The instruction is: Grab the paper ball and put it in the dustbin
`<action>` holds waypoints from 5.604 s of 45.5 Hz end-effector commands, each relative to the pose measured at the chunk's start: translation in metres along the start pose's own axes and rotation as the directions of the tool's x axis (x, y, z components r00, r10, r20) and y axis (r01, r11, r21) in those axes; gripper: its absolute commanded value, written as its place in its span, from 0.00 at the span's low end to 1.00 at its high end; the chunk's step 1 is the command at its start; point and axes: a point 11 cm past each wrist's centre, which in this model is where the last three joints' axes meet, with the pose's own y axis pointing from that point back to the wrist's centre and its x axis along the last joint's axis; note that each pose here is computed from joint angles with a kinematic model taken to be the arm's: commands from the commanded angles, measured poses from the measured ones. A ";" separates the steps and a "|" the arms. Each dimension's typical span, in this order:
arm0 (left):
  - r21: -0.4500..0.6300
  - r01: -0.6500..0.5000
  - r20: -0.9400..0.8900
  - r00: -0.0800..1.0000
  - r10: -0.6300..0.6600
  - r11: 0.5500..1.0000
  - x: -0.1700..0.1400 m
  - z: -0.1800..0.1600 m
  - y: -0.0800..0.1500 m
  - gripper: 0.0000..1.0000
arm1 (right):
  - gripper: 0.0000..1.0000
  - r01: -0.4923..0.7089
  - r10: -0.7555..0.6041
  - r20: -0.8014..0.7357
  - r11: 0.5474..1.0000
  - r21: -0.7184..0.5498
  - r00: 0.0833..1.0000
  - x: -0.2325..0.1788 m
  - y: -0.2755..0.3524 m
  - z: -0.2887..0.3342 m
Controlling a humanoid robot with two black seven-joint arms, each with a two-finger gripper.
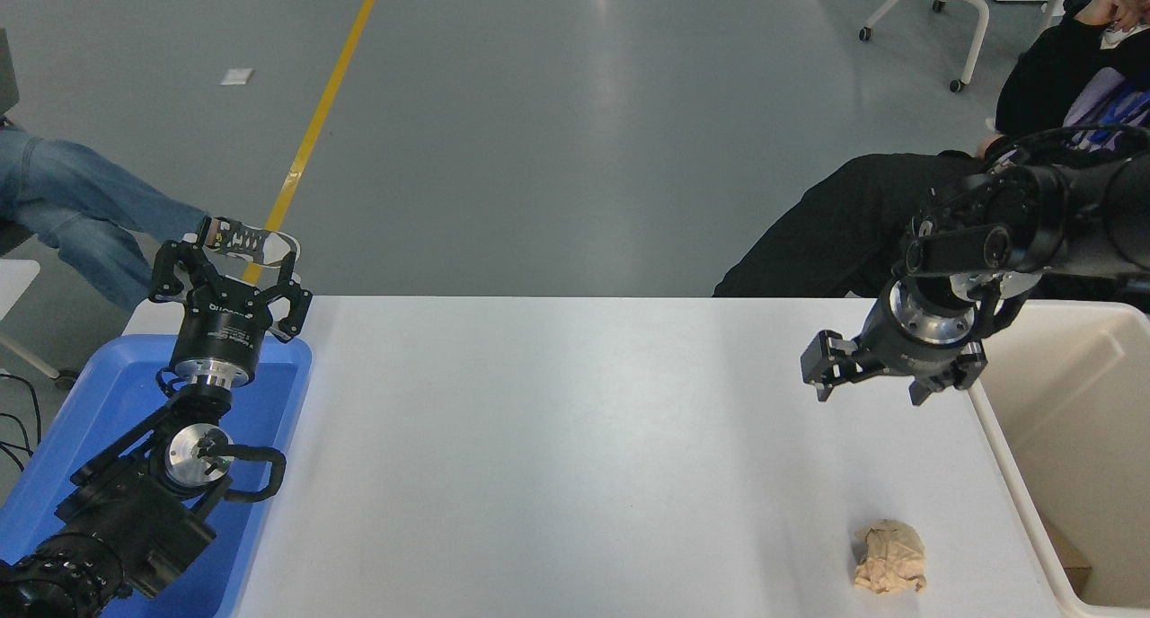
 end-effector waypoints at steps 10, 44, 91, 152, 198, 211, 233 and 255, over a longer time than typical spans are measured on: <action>-0.001 0.000 -0.001 1.000 0.000 1.000 0.000 0.000 0.000 0.99 | 1.00 0.046 -0.046 0.011 0.999 -0.019 0.999 -0.047 -0.068 0.023; -0.001 0.000 -0.001 1.000 0.000 1.000 0.000 0.000 0.000 0.99 | 1.00 0.067 -0.063 0.201 0.998 -0.011 0.977 -0.077 -0.111 0.055; -0.001 0.000 -0.001 1.000 0.000 1.000 0.000 0.000 0.000 0.99 | 0.58 0.106 -0.116 0.264 0.993 0.052 0.957 -0.093 -0.124 0.040; 0.002 0.000 0.000 1.000 0.000 1.000 0.000 0.000 0.000 0.99 | 0.00 -0.034 -0.045 0.274 0.961 0.274 0.961 0.004 0.174 0.023; 0.002 0.000 0.000 1.000 0.000 1.000 0.000 0.000 0.000 0.99 | 0.00 -0.202 0.117 0.399 0.963 0.178 0.910 0.017 0.228 0.071; 0.002 0.000 0.000 1.000 0.000 1.000 0.000 0.000 0.000 0.99 | 0.00 -0.233 0.140 0.590 0.969 0.084 0.795 0.016 0.176 0.155; 0.000 0.000 0.000 1.000 0.000 1.000 0.000 0.000 0.000 0.99 | 0.00 -0.337 0.454 0.736 0.887 -0.317 0.502 -0.008 0.025 0.278; 0.000 0.000 0.000 1.000 0.000 1.000 0.000 0.000 0.000 0.99 | 0.00 -0.402 0.626 0.649 0.778 -0.483 0.432 -0.021 -0.072 0.315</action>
